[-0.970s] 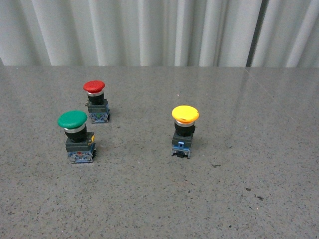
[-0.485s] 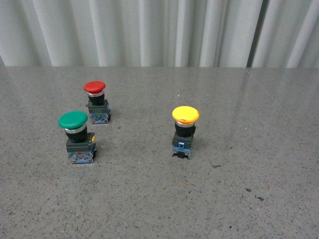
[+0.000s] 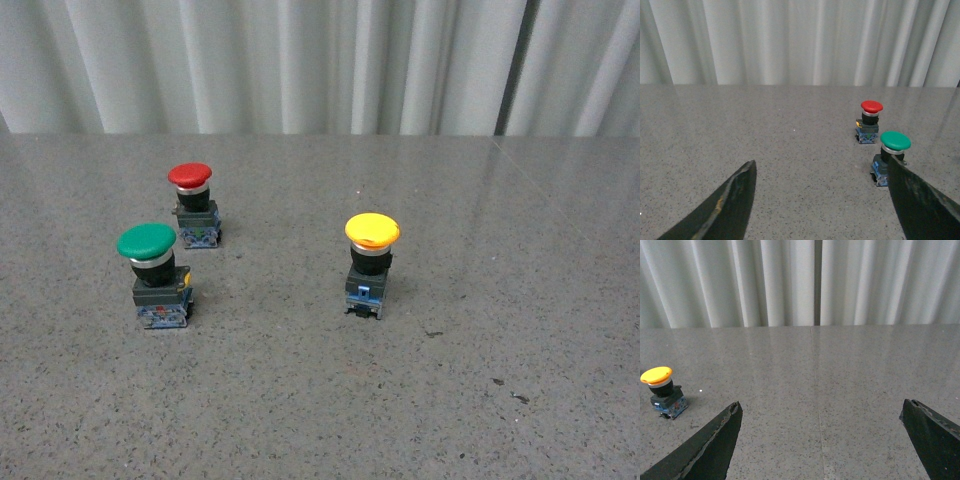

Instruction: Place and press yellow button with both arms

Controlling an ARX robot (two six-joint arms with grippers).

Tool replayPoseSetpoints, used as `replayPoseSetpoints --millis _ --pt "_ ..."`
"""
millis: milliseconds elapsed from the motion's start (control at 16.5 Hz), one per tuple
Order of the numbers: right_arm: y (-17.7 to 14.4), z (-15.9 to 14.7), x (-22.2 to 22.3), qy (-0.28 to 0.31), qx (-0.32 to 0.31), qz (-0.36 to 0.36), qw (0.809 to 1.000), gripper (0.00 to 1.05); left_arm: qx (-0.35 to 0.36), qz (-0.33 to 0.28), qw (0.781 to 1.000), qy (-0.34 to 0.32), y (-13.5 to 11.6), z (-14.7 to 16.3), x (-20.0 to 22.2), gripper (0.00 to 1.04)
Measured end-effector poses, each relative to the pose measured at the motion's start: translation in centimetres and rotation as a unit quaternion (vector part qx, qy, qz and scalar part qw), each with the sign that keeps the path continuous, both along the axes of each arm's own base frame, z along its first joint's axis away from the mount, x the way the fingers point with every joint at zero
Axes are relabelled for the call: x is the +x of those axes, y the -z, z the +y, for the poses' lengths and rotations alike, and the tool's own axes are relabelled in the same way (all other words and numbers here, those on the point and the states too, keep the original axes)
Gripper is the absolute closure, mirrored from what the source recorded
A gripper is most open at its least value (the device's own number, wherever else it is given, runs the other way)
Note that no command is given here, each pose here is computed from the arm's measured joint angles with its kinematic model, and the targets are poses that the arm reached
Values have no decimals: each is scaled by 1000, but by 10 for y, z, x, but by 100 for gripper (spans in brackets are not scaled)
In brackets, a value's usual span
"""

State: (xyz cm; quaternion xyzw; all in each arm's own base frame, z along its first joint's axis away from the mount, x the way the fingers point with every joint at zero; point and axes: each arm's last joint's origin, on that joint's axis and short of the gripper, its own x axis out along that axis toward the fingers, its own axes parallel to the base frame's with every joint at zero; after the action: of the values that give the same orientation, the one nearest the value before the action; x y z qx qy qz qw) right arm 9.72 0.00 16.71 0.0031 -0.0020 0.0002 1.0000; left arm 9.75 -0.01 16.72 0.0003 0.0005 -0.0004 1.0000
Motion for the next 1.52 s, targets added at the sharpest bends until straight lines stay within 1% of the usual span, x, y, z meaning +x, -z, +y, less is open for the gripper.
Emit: replayPoseSetpoints --millis 61,121,242,303,364,424,485,545,606,727,848,909,970,1091,1273,1515 --pt "0 0 0 0 0 0 1000 6 0 0 1000 0 0 0 0 13" --pt "0 0 0 0 0 0 1000 6 0 0 1000 0 0 0 0 5" --pt "1 0 0 4 1 4 1000 6 0 0 1000 0 0 0 0 7" --pt "2 1 0 30 14 38 999 6 0 0 1000 0 0 0 0 7" --pt "-1 1 5 63 26 57 996 6 0 0 1000 -1 0 0 0 7" --pt "-21 -1 17 88 33 49 994 6 0 -1 1000 1 0 0 0 7" --pt "-51 -3 32 89 35 8 995 6 0 0 1000 0 0 0 0 7" --pt "-76 -1 50 65 32 -23 997 6 0 0 1000 -1 0 0 0 7" --pt "-89 3 64 48 26 -34 998 6 0 0 1000 0 0 0 0 7" --pt "-100 15 101 5 18 -30 999 6 0 -1 1000 0 0 0 0 7" --pt "-94 34 144 -37 13 5 999 6 0 0 1000 0 0 0 0 7" --pt "-78 82 201 -104 6 61 993 6 0 0 1000 0 0 0 0 7" --pt "-64 110 213 -146 1 93 985 6 0 0 1000 0 0 0 0 7" --pt "-51 134 213 -184 3 120 976 8 0 0 1000 0 0 0 0 7" --pt "-44 148 210 -211 6 137 968 40 0 0 1000 0 0 0 0 7" --pt "-39 149 210 -212 16 150 966 82 0 0 1000 0 0 0 0 7"
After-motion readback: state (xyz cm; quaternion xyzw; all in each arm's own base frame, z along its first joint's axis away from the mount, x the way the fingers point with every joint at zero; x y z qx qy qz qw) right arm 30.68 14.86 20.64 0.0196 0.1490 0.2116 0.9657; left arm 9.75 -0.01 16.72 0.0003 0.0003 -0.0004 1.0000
